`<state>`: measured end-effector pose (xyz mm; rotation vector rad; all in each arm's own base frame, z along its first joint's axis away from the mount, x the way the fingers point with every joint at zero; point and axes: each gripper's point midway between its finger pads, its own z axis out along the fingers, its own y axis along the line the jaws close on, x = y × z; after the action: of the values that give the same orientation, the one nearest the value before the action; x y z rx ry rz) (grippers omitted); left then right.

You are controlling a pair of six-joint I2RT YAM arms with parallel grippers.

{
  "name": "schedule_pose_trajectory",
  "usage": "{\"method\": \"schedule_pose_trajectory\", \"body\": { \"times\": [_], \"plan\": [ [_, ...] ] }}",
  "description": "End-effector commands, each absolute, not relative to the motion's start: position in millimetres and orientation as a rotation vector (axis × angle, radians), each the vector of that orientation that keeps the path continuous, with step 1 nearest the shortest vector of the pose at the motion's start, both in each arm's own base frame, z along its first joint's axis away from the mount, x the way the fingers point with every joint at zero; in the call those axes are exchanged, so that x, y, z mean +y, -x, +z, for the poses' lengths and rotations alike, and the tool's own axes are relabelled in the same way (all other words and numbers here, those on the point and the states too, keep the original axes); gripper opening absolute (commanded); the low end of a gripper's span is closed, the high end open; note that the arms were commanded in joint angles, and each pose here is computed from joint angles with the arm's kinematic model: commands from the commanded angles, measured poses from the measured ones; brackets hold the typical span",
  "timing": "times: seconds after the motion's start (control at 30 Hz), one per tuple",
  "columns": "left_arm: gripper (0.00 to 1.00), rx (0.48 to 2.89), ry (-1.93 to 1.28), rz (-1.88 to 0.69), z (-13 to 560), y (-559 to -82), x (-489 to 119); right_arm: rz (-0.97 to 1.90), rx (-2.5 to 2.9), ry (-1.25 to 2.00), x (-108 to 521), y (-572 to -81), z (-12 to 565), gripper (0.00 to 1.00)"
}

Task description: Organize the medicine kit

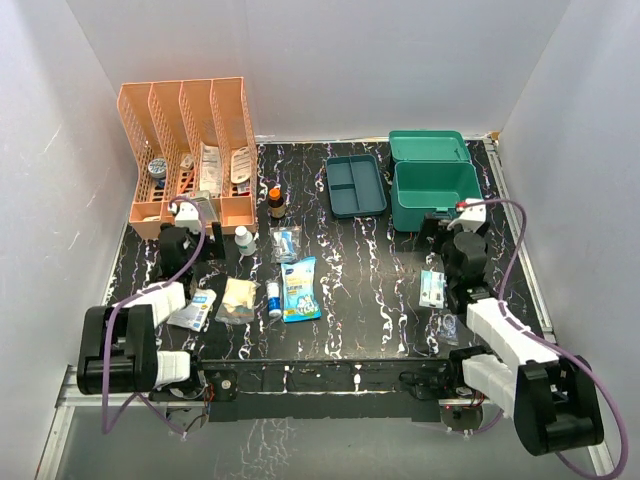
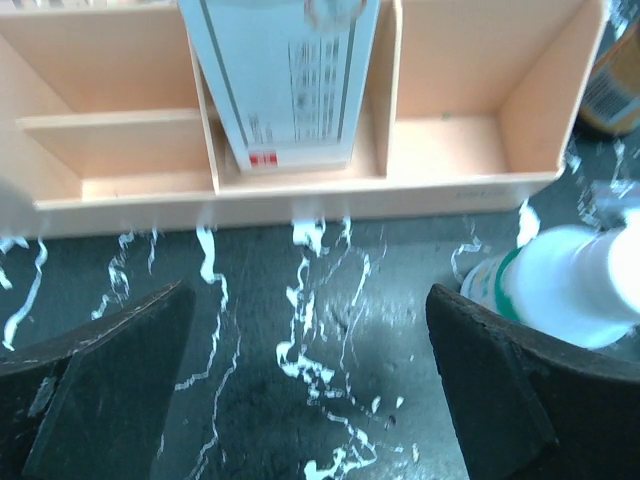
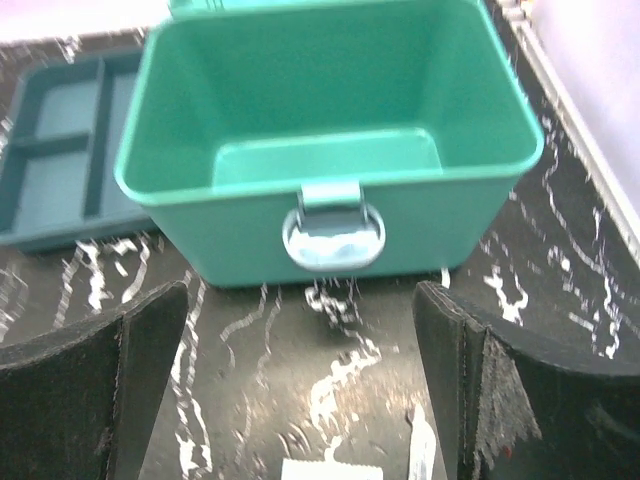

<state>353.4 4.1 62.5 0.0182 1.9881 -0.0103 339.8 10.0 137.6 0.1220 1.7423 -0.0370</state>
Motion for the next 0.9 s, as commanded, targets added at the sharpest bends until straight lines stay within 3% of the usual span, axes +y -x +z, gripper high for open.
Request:
{"method": "schedule_pose_trajectory", "body": {
  "times": [0.0, 0.17, 0.37, 0.87],
  "plan": [
    [0.99, 1.978, -0.033, -0.051, 103, -363, -1, -0.017, 1.684, -0.167, 12, -355, 206, 0.94],
    [0.99, 2.010, -0.047, -0.076, 137, -370, -5, -0.014, 1.782, -0.153, 21, -387, 234, 0.86],
    [0.99, 2.046, -0.049, -0.079, 161, -375, -5, -0.017, 2.018, -0.077, 42, -445, 223, 0.72],
    [0.98, 2.095, -0.043, -0.094, 151, -356, -7, -0.172, 2.294, 0.017, 83, -489, 165, 0.67]
  ]
}}
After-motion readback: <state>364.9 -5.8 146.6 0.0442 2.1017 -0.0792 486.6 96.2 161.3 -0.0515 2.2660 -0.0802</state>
